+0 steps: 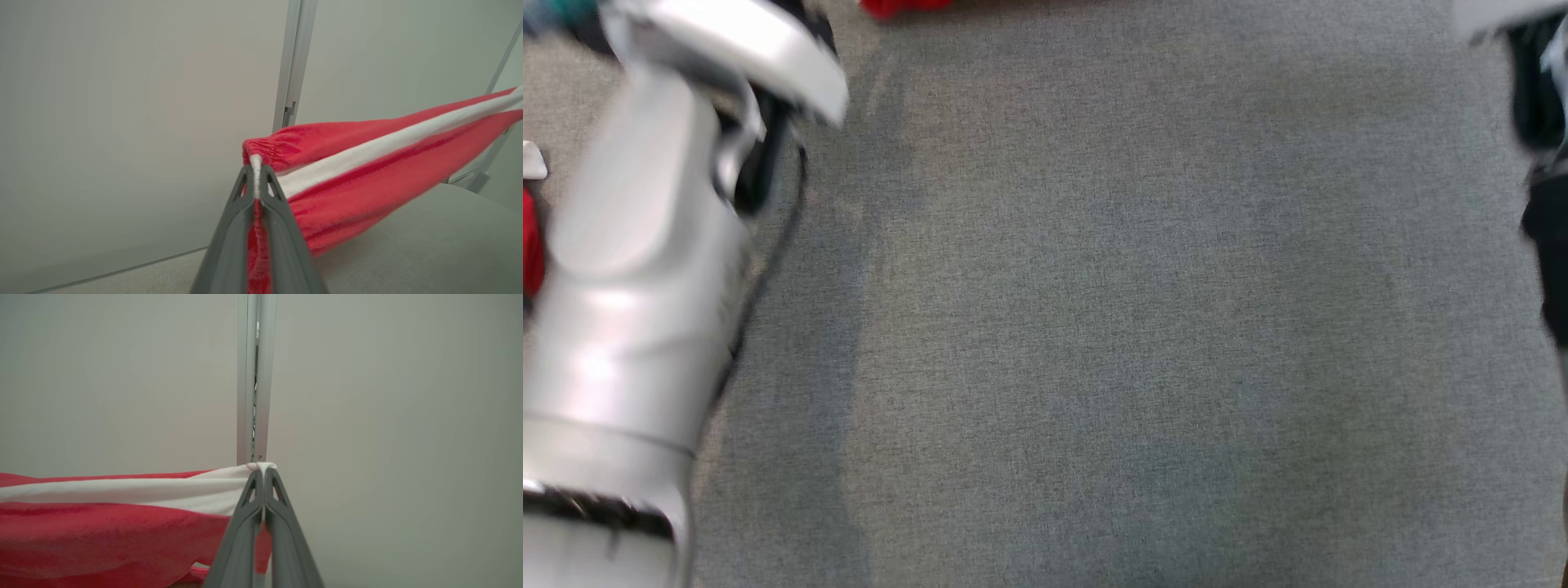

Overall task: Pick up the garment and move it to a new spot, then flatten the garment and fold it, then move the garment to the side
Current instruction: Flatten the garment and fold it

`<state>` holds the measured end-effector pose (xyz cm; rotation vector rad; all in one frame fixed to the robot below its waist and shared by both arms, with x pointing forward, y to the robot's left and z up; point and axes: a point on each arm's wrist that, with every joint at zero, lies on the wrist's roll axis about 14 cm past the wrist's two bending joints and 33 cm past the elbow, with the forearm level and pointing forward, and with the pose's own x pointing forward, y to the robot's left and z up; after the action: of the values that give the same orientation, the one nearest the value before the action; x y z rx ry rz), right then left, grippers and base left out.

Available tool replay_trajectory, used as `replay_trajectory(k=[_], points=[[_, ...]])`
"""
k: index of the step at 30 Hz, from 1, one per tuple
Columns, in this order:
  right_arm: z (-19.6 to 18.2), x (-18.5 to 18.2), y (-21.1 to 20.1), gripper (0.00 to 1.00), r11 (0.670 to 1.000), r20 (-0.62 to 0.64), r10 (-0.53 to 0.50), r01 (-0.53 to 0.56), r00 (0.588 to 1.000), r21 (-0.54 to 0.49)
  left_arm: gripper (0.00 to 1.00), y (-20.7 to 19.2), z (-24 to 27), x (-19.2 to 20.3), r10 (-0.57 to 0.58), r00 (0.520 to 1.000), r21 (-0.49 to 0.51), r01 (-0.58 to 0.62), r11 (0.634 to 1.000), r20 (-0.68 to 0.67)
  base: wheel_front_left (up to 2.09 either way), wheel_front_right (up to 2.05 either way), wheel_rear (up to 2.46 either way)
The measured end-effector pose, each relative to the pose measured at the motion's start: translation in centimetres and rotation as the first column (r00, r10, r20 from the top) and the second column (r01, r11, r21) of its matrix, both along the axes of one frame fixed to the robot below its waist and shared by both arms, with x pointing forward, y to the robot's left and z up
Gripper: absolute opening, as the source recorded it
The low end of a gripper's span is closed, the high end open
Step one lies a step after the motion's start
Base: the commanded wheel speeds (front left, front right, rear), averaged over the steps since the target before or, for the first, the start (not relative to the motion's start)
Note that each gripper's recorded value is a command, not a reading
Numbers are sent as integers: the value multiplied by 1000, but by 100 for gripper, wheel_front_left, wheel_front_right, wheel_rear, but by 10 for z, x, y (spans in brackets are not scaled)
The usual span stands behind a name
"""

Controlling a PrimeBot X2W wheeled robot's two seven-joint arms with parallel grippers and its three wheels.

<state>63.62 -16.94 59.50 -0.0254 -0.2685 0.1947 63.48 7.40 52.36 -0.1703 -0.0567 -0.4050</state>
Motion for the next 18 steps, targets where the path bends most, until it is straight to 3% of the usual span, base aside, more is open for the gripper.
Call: replay_trajectory(k=[4,8,18], points=[[-78,-37,-3,0,1000,-178,11,-7,984,23,0,2,-72,-47,18,980,-70,-32,997,-196,0,0,0],[-125,-83,-11,0,998,-300,-1,18,954,54,0,0,-121,-104,19,939,-103,-58,993,-343,0,0,0],[-163,-186,-16,0,986,-434,-21,90,901,139,0,2,-149,-212,23,881,-134,-97,986,-472,0,0,0]])
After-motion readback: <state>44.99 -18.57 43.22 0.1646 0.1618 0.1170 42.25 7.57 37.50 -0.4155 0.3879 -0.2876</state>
